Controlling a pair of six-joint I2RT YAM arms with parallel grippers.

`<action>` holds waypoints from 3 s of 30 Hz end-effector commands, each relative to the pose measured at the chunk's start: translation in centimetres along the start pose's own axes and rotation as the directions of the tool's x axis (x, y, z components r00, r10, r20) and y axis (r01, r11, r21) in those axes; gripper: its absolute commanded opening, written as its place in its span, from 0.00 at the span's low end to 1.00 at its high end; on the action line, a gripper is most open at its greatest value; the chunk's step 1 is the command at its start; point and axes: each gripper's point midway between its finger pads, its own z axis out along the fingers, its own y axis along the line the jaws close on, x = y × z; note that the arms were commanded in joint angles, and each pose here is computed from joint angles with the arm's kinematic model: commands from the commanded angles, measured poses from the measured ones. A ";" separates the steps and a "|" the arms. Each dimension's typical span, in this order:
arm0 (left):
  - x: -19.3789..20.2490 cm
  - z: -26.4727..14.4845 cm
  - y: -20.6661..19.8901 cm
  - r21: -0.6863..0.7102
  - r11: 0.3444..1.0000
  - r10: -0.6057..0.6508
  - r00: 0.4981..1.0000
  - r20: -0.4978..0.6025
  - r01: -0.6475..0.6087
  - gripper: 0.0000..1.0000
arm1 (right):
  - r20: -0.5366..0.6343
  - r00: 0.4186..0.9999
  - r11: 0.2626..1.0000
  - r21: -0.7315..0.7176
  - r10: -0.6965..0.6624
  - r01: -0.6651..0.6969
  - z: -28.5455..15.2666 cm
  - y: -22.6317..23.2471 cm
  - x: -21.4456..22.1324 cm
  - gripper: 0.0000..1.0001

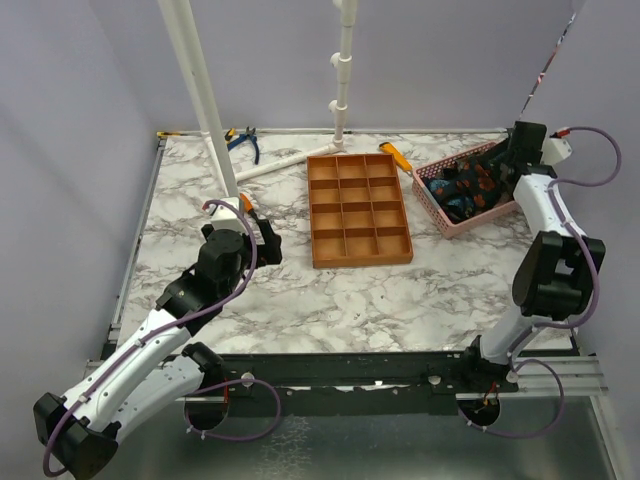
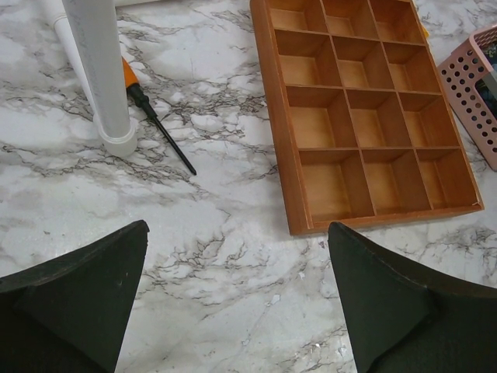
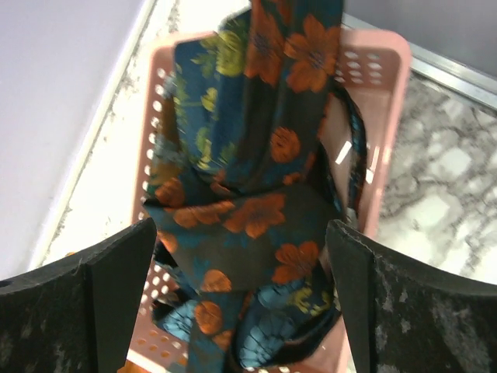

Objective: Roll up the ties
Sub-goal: Pick up the tie from the bin, then place the tie at the center of the board, then pick up the tie at the center of the board.

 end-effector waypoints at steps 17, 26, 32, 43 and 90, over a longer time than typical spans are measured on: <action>0.8 0.7 0.6 -0.043 0.999 0.021 1.000 -0.021 -0.022 0.99 | -0.164 0.986 0.994 0.097 -0.027 0.043 8.6 -1.3 1.9 0.48; 0.8 0.8 0.4 -0.035 0.999 0.019 0.999 -0.027 -0.020 0.99 | -0.018 1.000 0.992 -0.127 0.006 -0.008 1.8 4.4 -4.4 0.01; 0.7 0.7 0.4 -0.033 0.999 0.015 1.000 -0.022 -0.015 0.99 | 0.265 0.964 0.862 -0.484 -0.016 0.147 -13.8 13.0 -10.8 0.01; -0.3 0.2 0.4 -0.024 1.000 -0.009 1.000 0.025 0.010 0.99 | 0.285 0.924 0.108 -0.941 -0.256 0.320 -39.7 12.0 -0.2 0.01; 0.6 0.1 -1.3 0.071 0.997 0.007 1.000 -0.018 -0.005 0.99 | -0.140 0.330 0.355 -0.235 -0.933 0.905 -11.3 0.5 24.4 0.88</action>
